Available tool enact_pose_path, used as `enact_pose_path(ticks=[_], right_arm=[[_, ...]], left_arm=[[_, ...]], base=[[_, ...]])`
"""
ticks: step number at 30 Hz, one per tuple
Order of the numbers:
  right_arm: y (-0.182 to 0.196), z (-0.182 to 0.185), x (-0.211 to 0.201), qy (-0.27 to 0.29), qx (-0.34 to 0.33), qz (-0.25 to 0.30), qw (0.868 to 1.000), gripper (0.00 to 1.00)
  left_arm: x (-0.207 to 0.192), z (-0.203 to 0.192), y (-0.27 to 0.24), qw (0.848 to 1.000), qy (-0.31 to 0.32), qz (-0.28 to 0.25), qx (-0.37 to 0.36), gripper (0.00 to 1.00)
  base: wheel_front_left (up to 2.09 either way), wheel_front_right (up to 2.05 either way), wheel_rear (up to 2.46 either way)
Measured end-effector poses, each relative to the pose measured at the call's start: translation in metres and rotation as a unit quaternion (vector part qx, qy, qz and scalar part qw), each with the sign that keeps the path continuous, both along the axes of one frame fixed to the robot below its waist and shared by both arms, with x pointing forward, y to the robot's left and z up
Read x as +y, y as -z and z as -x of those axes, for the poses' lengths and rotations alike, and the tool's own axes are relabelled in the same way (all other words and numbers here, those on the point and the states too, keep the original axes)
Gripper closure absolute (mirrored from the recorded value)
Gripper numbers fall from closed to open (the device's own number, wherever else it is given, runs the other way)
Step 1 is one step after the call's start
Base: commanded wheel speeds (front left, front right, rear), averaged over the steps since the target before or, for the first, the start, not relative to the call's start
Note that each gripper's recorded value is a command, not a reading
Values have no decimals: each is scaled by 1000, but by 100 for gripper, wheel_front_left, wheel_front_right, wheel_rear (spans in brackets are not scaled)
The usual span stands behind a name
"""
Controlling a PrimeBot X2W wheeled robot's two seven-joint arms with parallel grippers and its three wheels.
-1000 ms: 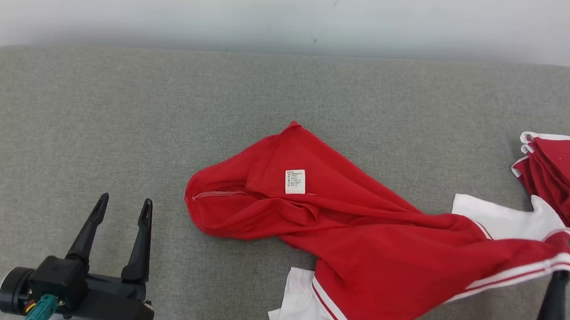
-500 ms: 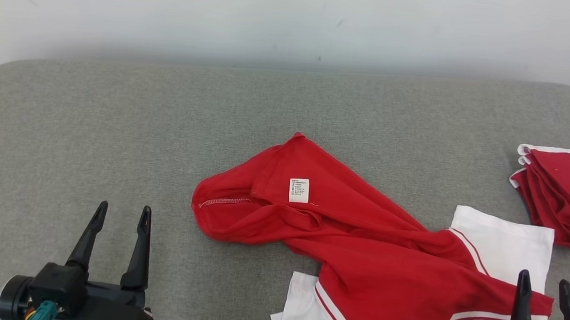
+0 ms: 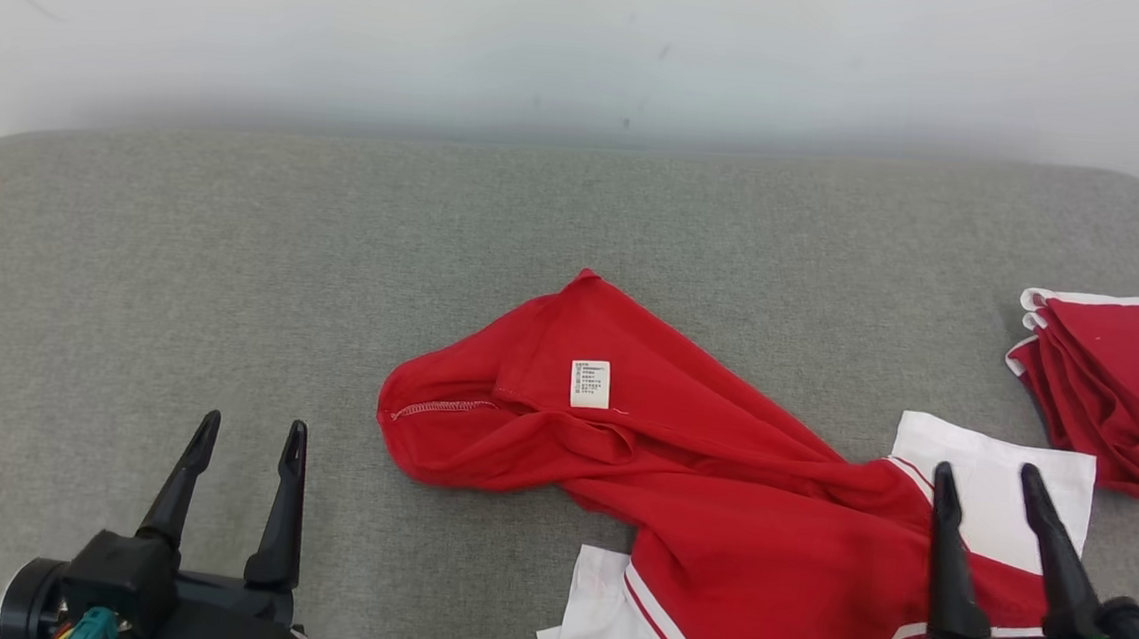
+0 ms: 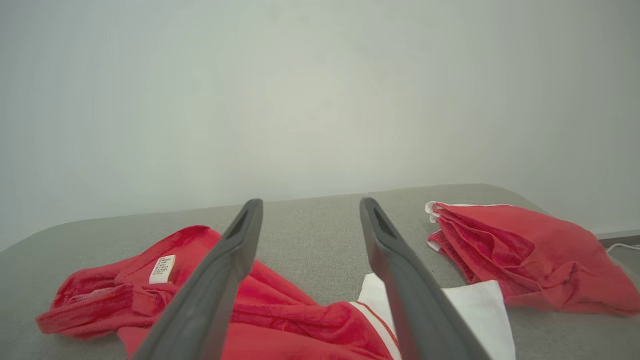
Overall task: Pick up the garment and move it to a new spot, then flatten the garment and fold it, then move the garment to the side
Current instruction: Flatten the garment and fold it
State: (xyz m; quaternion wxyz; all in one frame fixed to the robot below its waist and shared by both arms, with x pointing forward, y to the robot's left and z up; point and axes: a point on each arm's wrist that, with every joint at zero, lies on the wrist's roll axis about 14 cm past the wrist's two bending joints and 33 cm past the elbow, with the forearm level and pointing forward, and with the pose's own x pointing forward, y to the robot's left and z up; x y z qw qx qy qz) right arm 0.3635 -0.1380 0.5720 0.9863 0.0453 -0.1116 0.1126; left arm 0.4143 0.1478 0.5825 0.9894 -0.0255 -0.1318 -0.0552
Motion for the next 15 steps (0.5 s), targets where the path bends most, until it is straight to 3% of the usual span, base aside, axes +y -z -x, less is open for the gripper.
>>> enact_pose_path(ticks=[15], right_arm=[[12,16,20,-31,28,39,998,0]], left_arm=[[12,25,7,1000,-17,-3,18,0]], base=[[0,0,0]])
